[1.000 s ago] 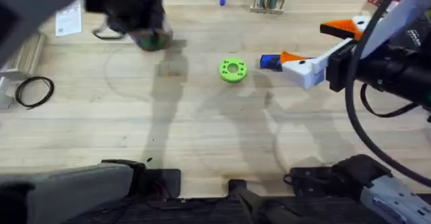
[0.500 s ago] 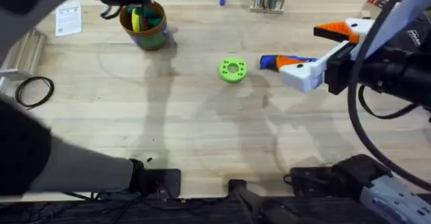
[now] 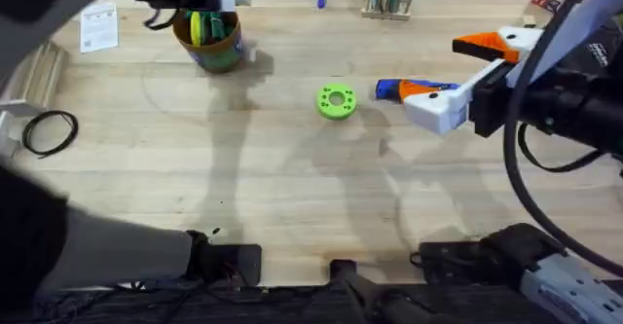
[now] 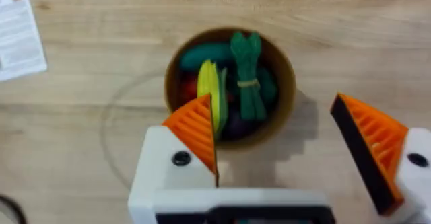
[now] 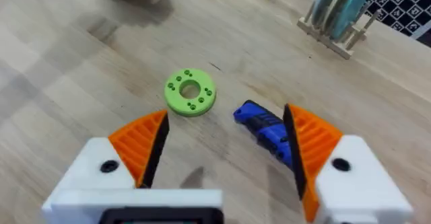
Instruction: Pick up the gripper from the table and insert it into the empty holder that is missing its gripper. Then pick up a screw, insert it into the mounting hole, and use the screwdriver to tighten it. Finally, clean up the table by picking up the vegetable and placing it into the bucket.
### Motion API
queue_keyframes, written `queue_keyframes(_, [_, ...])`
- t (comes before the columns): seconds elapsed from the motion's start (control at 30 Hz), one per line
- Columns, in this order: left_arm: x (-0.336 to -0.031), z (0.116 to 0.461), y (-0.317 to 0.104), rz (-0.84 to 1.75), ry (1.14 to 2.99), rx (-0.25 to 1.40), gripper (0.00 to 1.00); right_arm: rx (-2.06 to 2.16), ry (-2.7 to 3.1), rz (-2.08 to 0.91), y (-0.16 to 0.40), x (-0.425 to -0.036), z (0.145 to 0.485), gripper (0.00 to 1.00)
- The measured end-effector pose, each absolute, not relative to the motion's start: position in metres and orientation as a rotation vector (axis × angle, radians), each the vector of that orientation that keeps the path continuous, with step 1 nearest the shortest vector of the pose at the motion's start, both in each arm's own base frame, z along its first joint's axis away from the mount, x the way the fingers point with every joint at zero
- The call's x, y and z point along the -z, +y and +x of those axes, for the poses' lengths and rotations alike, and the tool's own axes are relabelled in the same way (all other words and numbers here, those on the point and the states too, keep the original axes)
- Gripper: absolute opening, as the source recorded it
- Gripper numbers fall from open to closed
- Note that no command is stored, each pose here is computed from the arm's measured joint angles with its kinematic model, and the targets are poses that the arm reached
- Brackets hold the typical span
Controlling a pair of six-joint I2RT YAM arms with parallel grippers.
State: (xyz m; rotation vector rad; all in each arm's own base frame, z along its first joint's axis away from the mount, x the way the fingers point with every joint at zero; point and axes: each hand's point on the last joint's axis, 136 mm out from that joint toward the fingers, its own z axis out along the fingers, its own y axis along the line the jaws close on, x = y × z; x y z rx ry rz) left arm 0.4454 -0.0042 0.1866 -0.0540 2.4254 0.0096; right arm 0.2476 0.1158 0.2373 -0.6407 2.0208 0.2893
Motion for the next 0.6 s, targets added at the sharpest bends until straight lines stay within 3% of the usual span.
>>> queue_keyframes(0.37, [-0.234,0.326,-0.025,0.018,2.520,0.041,0.985,-0.289,2.021,-0.641,0.116,-0.237,0.248,0.991])
queue_keyframes(0.6, [-0.196,0.271,-0.049,0.108,2.566,0.108,0.987,-0.290,2.027,-0.642,0.116,-0.236,0.248,0.992])
